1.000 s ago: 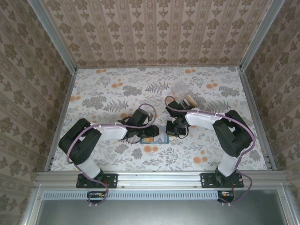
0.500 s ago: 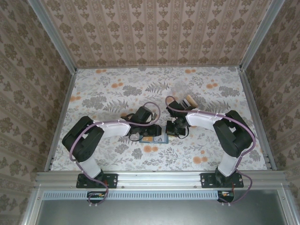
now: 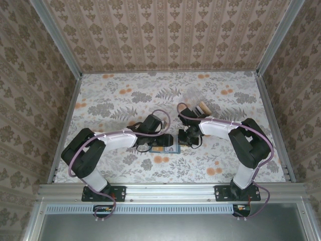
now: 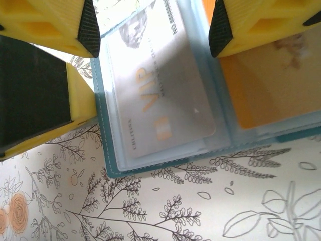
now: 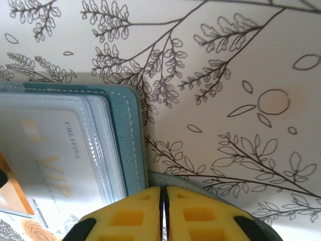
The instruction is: Put the credit cards into the card holder
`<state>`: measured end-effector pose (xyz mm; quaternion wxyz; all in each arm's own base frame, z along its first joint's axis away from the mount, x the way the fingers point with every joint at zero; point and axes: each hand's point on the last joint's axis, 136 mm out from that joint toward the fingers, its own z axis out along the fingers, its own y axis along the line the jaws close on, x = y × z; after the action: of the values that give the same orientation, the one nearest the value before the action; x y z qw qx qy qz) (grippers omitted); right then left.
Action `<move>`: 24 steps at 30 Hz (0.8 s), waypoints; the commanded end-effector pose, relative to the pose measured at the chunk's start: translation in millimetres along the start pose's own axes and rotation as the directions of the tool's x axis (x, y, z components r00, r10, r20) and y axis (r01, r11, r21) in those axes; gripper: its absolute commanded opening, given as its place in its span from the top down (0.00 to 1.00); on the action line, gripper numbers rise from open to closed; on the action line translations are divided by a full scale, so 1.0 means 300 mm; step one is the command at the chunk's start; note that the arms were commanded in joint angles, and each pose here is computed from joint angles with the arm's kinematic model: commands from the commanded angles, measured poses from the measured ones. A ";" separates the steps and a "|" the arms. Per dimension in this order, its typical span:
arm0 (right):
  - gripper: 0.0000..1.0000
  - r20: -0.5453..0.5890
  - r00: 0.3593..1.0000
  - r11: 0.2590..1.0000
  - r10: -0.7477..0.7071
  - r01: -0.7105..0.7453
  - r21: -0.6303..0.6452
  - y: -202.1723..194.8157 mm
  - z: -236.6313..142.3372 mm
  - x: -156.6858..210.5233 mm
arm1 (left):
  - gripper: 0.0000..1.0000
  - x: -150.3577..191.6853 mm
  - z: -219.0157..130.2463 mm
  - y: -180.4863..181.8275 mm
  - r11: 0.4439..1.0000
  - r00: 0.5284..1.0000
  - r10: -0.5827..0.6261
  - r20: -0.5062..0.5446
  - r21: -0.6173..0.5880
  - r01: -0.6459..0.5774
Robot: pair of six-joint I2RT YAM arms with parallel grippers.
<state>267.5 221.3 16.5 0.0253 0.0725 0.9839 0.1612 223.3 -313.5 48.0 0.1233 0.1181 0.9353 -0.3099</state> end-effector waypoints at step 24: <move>0.51 0.401 0.916 0.999 0.037 -0.037 -0.007 -0.175 -0.588 -0.415 | 0.31 -0.167 -0.215 0.031 0.998 0.971 0.028 0.238 -0.066 -0.013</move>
<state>361.5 122.5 154.9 0.2041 0.1274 0.9570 0.1620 262.2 -285.9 106.8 0.2313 0.0828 0.9183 -0.3104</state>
